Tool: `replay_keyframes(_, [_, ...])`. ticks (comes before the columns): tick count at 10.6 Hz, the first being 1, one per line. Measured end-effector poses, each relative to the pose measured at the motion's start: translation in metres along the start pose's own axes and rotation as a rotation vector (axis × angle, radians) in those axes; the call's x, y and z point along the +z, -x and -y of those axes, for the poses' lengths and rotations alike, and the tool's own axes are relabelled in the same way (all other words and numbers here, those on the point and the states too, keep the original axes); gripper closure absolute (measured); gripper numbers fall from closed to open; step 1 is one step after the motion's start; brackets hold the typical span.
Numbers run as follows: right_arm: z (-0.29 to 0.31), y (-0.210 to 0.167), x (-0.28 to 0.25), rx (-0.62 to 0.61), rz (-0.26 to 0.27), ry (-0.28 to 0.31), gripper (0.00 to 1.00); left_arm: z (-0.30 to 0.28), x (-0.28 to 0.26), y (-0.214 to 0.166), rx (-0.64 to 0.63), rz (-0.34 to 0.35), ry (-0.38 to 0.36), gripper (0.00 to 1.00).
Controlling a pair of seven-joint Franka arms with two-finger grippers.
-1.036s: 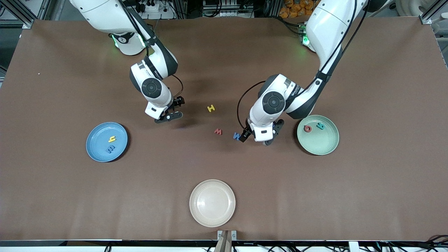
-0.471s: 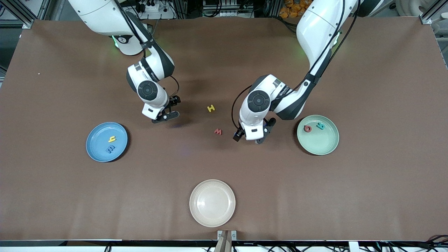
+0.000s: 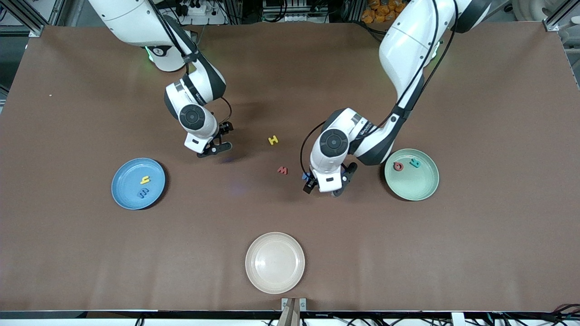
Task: Sort upper and lower case letters into plates
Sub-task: 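Grasp the blue 6 with the right gripper while the left lowers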
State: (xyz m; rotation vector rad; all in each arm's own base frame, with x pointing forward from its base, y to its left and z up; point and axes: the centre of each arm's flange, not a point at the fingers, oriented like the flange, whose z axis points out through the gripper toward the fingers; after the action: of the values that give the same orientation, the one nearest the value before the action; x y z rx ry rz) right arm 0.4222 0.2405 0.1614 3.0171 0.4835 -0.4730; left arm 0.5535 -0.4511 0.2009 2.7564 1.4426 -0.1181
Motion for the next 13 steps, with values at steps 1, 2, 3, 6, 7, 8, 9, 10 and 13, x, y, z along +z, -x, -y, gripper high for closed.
replay_keyframes(1, [0.002,0.000,0.000,-0.003,0.000,0.001,0.00,0.001,0.009,0.010,0.007,-0.003,-0.010,0.00])
replay_keyframes(2, [0.003,0.001,0.000,-0.006,0.000,0.001,0.00,0.002,0.013,0.019,0.007,-0.004,-0.014,0.00])
replay_keyframes(3, [0.004,0.001,0.000,-0.008,-0.001,0.002,0.00,0.002,0.014,0.025,0.004,-0.005,-0.014,0.00])
replay_keyframes(6, [0.008,0.002,0.000,-0.016,-0.001,0.004,0.00,0.003,0.022,0.025,0.004,-0.011,-0.025,0.00])
replay_keyframes(7, [0.008,0.002,0.001,-0.017,-0.001,0.005,0.00,0.002,0.025,0.024,0.003,-0.012,-0.026,0.00])
replay_keyframes(8, [0.008,0.002,0.001,-0.017,-0.001,0.005,0.00,-0.001,0.026,0.022,0.000,-0.013,-0.023,0.00])
replay_keyframes(9, [0.008,0.002,0.001,-0.017,0.000,0.005,0.00,-0.004,0.026,0.020,-0.003,-0.015,-0.017,0.00])
replay_keyframes(10, [0.008,0.002,0.001,-0.017,0.000,0.005,0.01,-0.006,0.027,0.020,-0.004,-0.015,-0.013,0.00])
replay_keyframes(13, [0.009,0.003,0.001,-0.018,0.003,0.006,0.20,-0.007,0.028,0.021,-0.002,-0.016,-0.011,0.08])
